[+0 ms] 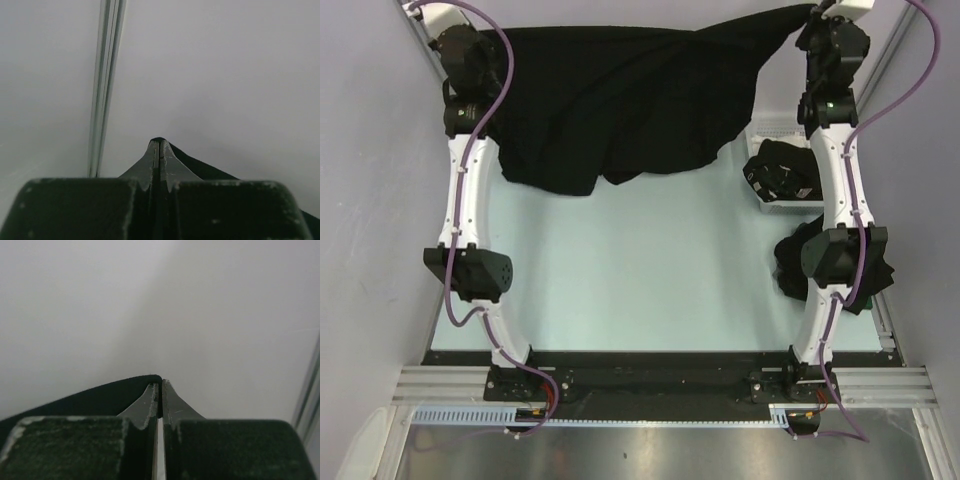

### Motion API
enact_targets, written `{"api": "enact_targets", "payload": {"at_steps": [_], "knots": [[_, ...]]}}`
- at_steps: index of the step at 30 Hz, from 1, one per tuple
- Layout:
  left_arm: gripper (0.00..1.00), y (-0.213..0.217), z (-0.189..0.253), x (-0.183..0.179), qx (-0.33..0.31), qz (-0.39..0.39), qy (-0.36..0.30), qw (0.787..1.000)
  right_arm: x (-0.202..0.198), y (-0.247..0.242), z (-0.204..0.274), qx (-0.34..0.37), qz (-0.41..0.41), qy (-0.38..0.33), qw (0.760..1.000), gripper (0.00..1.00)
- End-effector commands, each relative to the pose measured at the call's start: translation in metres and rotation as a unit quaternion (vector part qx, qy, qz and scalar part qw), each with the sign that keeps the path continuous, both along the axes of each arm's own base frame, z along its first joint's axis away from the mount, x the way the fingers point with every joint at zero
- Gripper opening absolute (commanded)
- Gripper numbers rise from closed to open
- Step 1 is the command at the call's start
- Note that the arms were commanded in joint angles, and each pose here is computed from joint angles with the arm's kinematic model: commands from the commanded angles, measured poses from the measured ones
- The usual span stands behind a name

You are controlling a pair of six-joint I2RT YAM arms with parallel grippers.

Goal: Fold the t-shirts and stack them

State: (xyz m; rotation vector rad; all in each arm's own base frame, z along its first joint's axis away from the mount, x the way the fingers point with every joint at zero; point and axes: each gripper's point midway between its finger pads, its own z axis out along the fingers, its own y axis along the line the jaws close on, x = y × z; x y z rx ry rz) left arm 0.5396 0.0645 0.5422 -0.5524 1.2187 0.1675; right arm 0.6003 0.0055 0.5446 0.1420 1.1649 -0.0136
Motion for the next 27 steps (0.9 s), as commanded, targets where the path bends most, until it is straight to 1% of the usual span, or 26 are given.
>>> {"api": "enact_targets", "payload": {"at_steps": [1, 5, 6, 8, 10, 11, 12, 13, 14, 15, 18, 19, 21, 22, 24, 25, 26, 27], "knots": [[0.00, 0.016, -0.005, -0.004, -0.003, 0.011, 0.007, 1.000, -0.031, -0.027, 0.032, 0.021, -0.014, -0.027, 0.999, 0.00], [0.00, 0.007, -0.041, 0.006, -0.015, -0.018, 0.052, 0.998, -0.026, -0.009, 0.004, 0.011, 0.012, 0.019, 1.000, 0.00], [0.00, 0.006, -0.054, 0.010, -0.018, -0.020, 0.066, 0.997, -0.020, -0.004, -0.014, 0.007, 0.014, 0.040, 0.999, 0.00], [0.00, 0.005, -0.067, 0.018, -0.017, -0.023, 0.078, 0.997, -0.015, 0.003, -0.028, -0.002, 0.013, 0.056, 0.998, 0.00], [0.00, 0.003, -0.068, 0.026, -0.007, -0.028, 0.076, 0.997, -0.002, 0.007, -0.051, -0.002, 0.012, 0.078, 0.997, 0.00], [0.00, 0.003, -0.080, 0.037, -0.004, -0.030, 0.086, 0.996, 0.002, 0.008, -0.057, -0.003, 0.012, 0.083, 0.996, 0.00], [0.00, 0.001, -0.071, 0.042, 0.004, -0.036, 0.076, 0.996, 0.006, 0.012, -0.061, -0.004, 0.015, 0.084, 0.996, 0.00], [0.00, 0.001, -0.070, 0.047, 0.008, -0.037, 0.078, 0.996, 0.015, 0.016, -0.069, -0.004, 0.020, 0.086, 0.996, 0.00], [0.00, 0.000, -0.094, 0.068, 0.013, -0.038, 0.098, 0.994, 0.019, 0.020, -0.071, -0.005, 0.024, 0.085, 0.996, 0.00], [0.00, -0.002, -0.061, 0.066, 0.027, -0.041, 0.064, 0.997, 0.024, 0.026, -0.068, -0.006, 0.031, 0.075, 0.997, 0.00], [0.00, -0.011, -0.048, 0.080, 0.045, -0.053, 0.031, 0.997, 0.036, 0.035, -0.055, -0.013, 0.034, 0.037, 0.999, 0.00], [0.00, -0.011, -0.035, 0.079, 0.039, -0.054, -0.002, 0.998, 0.039, 0.037, -0.052, -0.009, 0.033, 0.028, 0.999, 0.00], [0.00, -0.015, -0.022, 0.076, 0.022, -0.064, -0.035, 0.997, 0.041, 0.040, -0.032, -0.008, 0.034, -0.001, 0.999, 0.00], [0.00, -0.019, -0.011, 0.073, 0.021, -0.073, -0.055, 0.996, 0.038, 0.046, -0.022, -0.010, 0.039, -0.013, 0.999, 0.00], [0.00, -0.021, 0.005, 0.063, 0.014, -0.075, -0.075, 0.994, 0.022, 0.048, 0.009, -0.018, 0.040, -0.056, 0.997, 0.00], [0.00, -0.022, 0.029, 0.049, 0.011, -0.075, -0.108, 0.991, 0.015, 0.049, 0.020, -0.020, 0.038, -0.068, 0.997, 0.00], [0.00, -0.021, 0.039, 0.040, 0.007, -0.075, -0.121, 0.990, 0.008, 0.049, 0.030, -0.022, 0.037, -0.079, 0.996, 0.00], [0.00, -0.021, 0.047, 0.033, 0.003, -0.073, -0.130, 0.989, -0.008, 0.046, 0.049, -0.023, 0.035, -0.097, 0.994, 0.00]]}}
